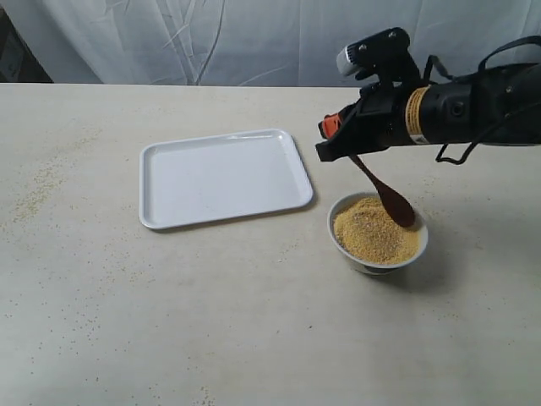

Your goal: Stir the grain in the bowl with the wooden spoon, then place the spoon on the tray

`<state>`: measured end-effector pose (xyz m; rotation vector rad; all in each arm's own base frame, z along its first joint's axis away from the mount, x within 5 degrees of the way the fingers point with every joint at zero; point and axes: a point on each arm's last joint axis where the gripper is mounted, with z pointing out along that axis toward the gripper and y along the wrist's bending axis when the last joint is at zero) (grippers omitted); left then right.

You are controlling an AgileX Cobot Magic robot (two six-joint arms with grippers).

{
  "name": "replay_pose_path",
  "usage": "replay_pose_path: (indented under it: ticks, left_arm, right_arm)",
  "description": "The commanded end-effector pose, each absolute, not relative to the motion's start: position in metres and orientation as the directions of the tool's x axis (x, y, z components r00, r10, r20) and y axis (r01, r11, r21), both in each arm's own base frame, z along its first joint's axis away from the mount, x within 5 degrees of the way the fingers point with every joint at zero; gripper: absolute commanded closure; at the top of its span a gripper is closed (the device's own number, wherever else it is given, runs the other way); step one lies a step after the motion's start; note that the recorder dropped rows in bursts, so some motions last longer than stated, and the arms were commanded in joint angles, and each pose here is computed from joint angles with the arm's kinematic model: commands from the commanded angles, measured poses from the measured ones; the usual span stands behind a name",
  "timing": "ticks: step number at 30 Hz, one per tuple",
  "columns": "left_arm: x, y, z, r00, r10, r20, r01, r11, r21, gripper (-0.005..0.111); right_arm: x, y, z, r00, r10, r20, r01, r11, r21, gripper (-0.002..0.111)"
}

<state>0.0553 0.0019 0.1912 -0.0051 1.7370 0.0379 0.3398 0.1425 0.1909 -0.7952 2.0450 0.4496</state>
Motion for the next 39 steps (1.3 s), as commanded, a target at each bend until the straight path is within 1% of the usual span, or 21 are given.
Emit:
replay_pose_path:
  ticks: [1, 5, 7, 9, 13, 16, 18, 20, 22, 24, 29, 32, 34, 37, 39]
  left_arm:
    - [0.055, 0.002, 0.191, -0.152, 0.020, -0.988, -0.029, 0.999, 0.024, 0.107]
    - [0.055, 0.002, 0.191, -0.152, 0.020, -0.988, -0.029, 0.999, 0.024, 0.107]
    - [0.055, 0.002, 0.191, -0.152, 0.020, -0.988, -0.029, 0.999, 0.024, 0.107]
    - [0.055, 0.002, 0.191, -0.152, 0.020, -0.988, -0.029, 0.999, 0.024, 0.107]
    - [0.055, 0.002, 0.191, -0.152, 0.020, -0.988, -0.029, 0.999, 0.024, 0.107]
    - [0.055, 0.002, 0.191, -0.152, 0.020, -0.988, -0.029, 0.999, 0.024, 0.107]
    - [0.055, 0.002, 0.191, -0.152, 0.020, -0.988, -0.029, 0.999, 0.024, 0.107]
    - [0.055, 0.002, 0.191, -0.152, 0.020, -0.988, -0.029, 0.999, 0.024, 0.107]
    - [0.055, 0.002, 0.191, -0.152, 0.020, -0.988, -0.029, 0.999, 0.024, 0.107]
    - [0.055, 0.002, 0.191, -0.152, 0.020, -0.988, -0.029, 0.999, 0.024, 0.107]
    - [0.055, 0.002, 0.191, -0.152, 0.020, -0.988, -0.029, 0.999, 0.024, 0.107]
    - [0.055, 0.002, 0.191, -0.152, 0.020, -0.988, -0.029, 0.999, 0.024, 0.107]
    - [0.055, 0.002, 0.191, -0.152, 0.020, -0.988, -0.029, 0.999, 0.024, 0.107]
    - [0.055, 0.002, 0.191, -0.152, 0.020, -0.988, -0.029, 0.999, 0.024, 0.107]
    - [0.055, 0.002, 0.191, -0.152, 0.020, -0.988, -0.029, 0.999, 0.024, 0.107]
  right_arm:
    - [0.344, 0.145, 0.169, -0.489, -0.335, -0.805, -0.668, 0.738, 0.099, 0.109]
    - [0.340, 0.153, 0.171, -0.492, -0.284, -0.823, -0.706, 0.683, 0.186, 0.109]
    - [0.337, 0.156, 0.179, -0.470, -0.267, -0.842, -0.731, 0.652, 0.202, 0.109]
    - [0.336, 0.154, 0.189, -0.451, -0.263, -0.853, -0.726, 0.664, 0.179, 0.109]
    - [0.337, 0.144, 0.208, -0.424, -0.278, -0.862, -0.672, 0.734, 0.093, 0.109]
    - [0.334, 0.142, 0.221, -0.398, -0.263, -0.879, -0.668, 0.740, 0.081, 0.109]
    - [0.330, 0.146, 0.229, -0.404, -0.209, -0.891, -0.681, 0.719, 0.140, 0.109]
    - [0.325, 0.154, 0.233, -0.418, -0.159, -0.895, -0.713, 0.667, 0.215, 0.109]
    - [0.321, 0.163, 0.231, -0.420, -0.161, -0.893, -0.737, 0.635, 0.232, 0.109]
    - [0.321, 0.168, 0.227, -0.433, -0.168, -0.886, -0.728, 0.644, 0.233, 0.109]
    - [0.323, 0.177, 0.202, -0.483, -0.225, -0.846, -0.703, 0.676, 0.222, 0.109]
    - [0.328, 0.174, 0.184, -0.496, -0.287, -0.819, -0.690, 0.703, 0.171, 0.109]
    - [0.332, 0.168, 0.176, -0.513, -0.319, -0.797, -0.652, 0.748, 0.121, 0.109]
    - [0.336, 0.160, 0.173, -0.526, -0.349, -0.776, -0.601, 0.797, 0.050, 0.109]
    - [0.336, 0.158, 0.179, -0.519, -0.347, -0.781, -0.591, 0.806, 0.034, 0.109]
